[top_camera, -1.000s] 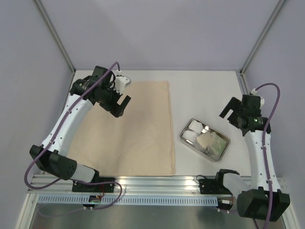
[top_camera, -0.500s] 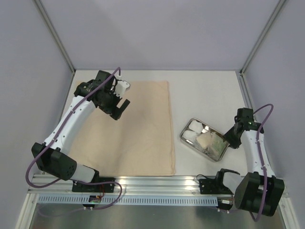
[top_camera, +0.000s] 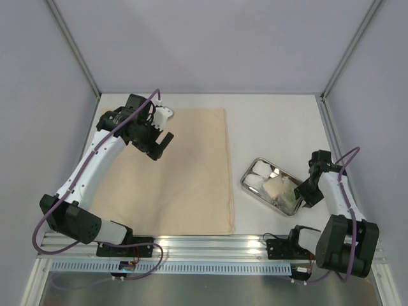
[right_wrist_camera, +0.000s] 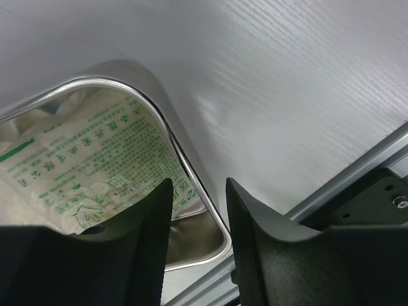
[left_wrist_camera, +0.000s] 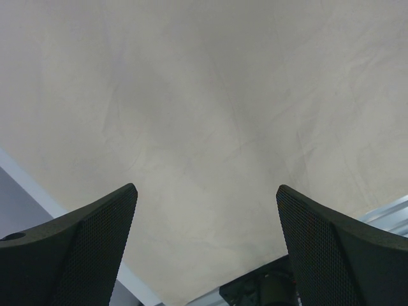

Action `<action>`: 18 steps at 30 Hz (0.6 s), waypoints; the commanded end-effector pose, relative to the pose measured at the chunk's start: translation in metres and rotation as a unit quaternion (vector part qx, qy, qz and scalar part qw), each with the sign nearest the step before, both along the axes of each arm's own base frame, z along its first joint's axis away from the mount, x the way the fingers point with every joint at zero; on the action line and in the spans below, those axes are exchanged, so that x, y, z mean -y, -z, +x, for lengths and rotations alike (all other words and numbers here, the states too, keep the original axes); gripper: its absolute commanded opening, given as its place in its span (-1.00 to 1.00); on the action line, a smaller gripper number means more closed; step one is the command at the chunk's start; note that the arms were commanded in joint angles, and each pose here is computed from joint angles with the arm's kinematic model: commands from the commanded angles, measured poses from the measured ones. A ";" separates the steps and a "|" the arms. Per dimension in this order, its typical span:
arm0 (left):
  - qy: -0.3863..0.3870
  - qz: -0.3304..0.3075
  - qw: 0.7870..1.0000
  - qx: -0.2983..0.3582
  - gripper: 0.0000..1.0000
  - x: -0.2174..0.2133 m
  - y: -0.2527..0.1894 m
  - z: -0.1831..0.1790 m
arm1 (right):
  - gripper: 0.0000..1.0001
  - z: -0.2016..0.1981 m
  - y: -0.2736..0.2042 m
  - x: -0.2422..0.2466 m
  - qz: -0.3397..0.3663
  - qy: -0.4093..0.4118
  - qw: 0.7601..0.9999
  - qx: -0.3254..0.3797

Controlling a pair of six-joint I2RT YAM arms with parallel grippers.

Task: Prepare the surgical pack

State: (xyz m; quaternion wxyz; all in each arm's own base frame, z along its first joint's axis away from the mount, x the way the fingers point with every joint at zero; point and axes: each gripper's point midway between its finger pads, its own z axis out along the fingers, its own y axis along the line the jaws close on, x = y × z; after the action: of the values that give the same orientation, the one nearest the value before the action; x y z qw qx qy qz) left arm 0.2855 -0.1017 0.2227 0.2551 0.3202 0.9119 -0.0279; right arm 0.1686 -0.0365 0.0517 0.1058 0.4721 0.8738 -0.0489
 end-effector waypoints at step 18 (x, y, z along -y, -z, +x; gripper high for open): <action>0.019 -0.014 0.999 0.024 1.00 0.005 -0.024 0.005 | -0.48 0.035 0.021 0.002 -0.001 -0.040 0.998 0.056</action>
State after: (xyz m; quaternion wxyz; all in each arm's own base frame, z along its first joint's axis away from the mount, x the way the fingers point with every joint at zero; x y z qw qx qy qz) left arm 0.2872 -0.1069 0.2337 0.2666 0.3275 0.9056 -0.0394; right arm 0.1902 -0.0403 0.0339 0.1378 0.4467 0.8833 -0.0354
